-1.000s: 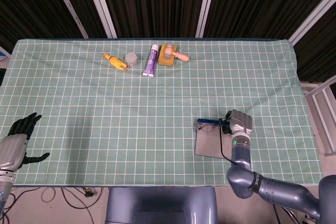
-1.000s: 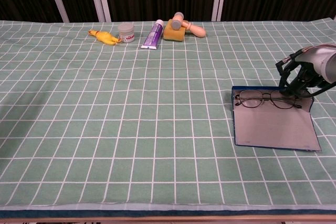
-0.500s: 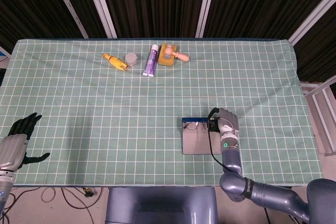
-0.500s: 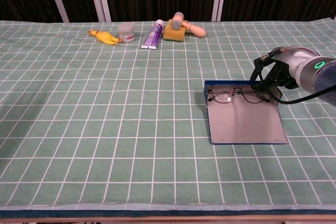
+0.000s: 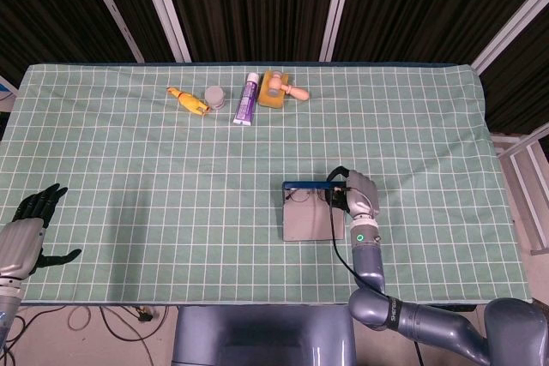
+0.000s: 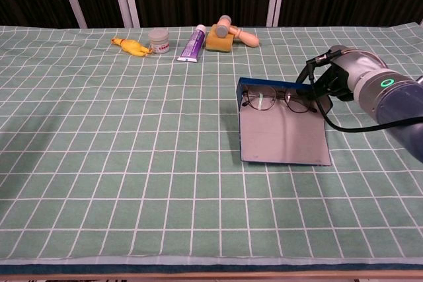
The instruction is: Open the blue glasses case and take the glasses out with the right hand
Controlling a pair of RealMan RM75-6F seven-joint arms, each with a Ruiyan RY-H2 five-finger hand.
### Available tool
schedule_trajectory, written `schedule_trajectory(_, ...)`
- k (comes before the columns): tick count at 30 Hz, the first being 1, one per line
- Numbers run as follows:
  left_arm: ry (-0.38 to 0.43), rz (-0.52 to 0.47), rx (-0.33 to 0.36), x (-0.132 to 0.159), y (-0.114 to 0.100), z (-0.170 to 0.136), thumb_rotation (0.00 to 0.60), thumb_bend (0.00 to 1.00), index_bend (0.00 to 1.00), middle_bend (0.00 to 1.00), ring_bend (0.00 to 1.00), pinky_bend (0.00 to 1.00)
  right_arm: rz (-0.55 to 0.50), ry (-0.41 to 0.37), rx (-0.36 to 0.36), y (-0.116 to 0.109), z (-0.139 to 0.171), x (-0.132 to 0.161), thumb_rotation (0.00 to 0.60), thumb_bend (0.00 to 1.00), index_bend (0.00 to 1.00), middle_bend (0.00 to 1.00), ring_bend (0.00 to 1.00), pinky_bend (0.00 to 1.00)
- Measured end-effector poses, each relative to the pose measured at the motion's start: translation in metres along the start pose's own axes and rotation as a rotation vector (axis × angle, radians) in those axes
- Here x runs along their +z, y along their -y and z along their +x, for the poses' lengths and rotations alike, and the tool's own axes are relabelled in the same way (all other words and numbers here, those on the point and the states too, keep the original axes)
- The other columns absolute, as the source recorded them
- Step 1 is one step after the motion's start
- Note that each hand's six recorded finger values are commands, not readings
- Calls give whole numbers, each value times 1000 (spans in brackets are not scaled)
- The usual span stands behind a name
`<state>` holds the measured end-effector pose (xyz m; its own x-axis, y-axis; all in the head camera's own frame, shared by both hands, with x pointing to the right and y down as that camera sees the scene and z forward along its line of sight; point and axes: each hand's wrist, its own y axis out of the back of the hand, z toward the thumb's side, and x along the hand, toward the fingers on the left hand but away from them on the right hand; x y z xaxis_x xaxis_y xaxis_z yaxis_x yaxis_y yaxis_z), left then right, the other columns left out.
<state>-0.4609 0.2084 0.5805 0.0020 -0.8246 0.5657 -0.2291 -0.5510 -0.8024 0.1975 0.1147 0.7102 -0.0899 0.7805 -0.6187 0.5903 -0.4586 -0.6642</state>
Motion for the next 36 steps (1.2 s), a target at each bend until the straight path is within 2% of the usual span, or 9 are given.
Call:
schedule_trajectory(5,0,-2,-2,0,0,0,600,0,0,0,0,0,-35,-51,-50,1,1,3,600,513,570,940,1000,1000)
schedule_trajectory(17,2,-5,-1,0,0,0,600,0,0,0,0,0,44,-184,-159,8,5,-3,600,512,570,938,1000,1000)
schedule_trajectory(25,1,-6,-2,0,0,0,600,0,0,0,0,0,75,-221,-194,14,7,-7,600,513,570,938,1000,1000)
schedule_trajectory(36,-2,-9,-4,0,0,0,600,0,0,0,0,0,77,-219,-207,15,1,-4,600,513,570,938,1000,1000)
